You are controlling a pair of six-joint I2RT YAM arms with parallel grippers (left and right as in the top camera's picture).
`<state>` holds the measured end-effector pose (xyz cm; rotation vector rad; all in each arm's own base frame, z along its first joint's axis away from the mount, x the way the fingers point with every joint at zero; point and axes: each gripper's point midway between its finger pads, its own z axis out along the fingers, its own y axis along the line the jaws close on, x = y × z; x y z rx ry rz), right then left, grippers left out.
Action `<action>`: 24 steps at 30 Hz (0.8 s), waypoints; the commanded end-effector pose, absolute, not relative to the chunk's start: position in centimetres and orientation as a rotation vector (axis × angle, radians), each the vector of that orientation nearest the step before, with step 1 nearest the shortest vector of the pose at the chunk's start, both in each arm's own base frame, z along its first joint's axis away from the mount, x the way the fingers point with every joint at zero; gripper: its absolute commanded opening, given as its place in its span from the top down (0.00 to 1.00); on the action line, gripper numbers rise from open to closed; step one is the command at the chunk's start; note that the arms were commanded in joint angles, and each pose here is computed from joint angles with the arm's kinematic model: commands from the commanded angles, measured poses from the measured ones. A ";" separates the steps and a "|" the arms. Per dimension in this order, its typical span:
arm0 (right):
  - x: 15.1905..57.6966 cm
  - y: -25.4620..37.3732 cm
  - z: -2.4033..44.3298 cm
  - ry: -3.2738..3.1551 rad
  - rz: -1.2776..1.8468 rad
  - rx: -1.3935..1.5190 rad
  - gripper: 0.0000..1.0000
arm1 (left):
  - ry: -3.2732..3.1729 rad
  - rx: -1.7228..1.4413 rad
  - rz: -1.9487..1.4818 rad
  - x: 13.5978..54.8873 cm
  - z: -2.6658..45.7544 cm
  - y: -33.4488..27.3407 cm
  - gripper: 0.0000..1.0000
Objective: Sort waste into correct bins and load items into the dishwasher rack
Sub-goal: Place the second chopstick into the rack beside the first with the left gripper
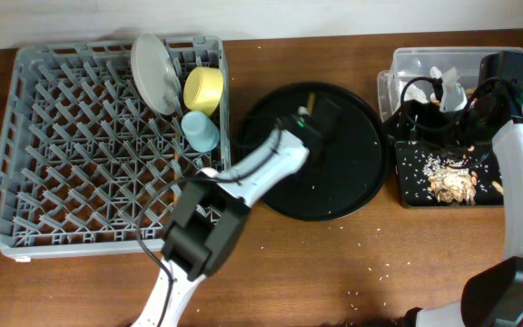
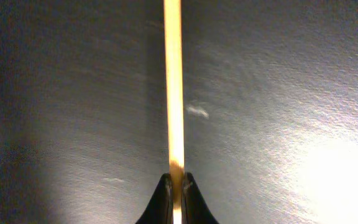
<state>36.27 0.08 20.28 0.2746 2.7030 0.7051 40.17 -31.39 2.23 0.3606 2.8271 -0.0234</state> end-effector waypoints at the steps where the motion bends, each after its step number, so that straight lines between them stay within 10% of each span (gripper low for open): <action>1: 36.2 0.0 20.1 2.709 0.697 0.263 0.02 | 2.759 0.291 -0.060 42.9 10.9 -28.0 0.99; 12: 36.2 0.0 20.1 2.709 0.697 0.263 0.02 | 2.783 0.074 0.192 38.1 25.0 -12.5 0.99; 24: 36.2 0.0 20.1 2.709 0.697 0.263 0.01 | 3.039 -0.079 0.408 35.1 17.5 -3.7 0.99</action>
